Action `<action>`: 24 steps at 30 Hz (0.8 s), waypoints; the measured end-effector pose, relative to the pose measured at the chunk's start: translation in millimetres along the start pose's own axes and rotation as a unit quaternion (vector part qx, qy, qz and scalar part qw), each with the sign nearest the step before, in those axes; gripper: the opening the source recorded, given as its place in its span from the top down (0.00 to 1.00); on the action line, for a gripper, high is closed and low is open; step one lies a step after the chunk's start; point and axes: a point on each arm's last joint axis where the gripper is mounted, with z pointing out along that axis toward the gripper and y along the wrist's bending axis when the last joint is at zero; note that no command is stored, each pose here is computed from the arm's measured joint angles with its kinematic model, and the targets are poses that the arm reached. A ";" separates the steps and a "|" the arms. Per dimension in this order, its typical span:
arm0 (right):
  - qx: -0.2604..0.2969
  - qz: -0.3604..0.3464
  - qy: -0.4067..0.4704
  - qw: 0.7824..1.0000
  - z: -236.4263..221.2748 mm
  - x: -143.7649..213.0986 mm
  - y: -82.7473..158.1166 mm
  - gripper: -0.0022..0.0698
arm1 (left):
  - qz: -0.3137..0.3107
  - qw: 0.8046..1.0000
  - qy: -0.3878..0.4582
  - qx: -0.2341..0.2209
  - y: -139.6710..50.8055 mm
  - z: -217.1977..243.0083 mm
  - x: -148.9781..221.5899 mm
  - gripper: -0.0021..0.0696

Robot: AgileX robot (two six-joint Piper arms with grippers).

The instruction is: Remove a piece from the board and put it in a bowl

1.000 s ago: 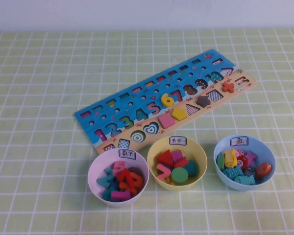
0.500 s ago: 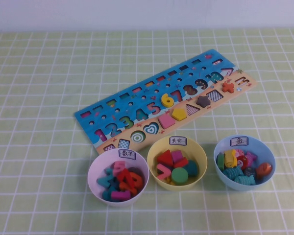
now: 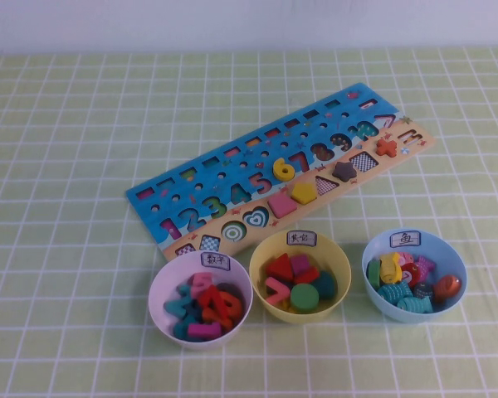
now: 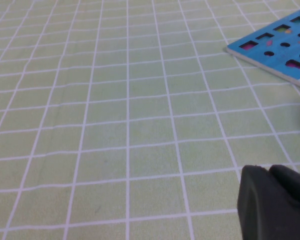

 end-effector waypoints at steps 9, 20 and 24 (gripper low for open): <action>-0.031 -0.005 0.088 0.996 75.6 -43.7 -17.5 0.99 | 0.000 1.000 0.000 0.000 0.0 0.0 0.0 0.98; -0.048 -0.058 0.125 0.989 168.3 -61.3 -9.3 0.99 | 0.000 1.000 0.000 0.000 0.0 0.0 0.0 0.98; -0.055 -0.066 0.135 0.987 196.2 -58.2 -4.5 0.97 | 0.000 1.000 0.000 0.000 0.0 0.0 0.0 0.98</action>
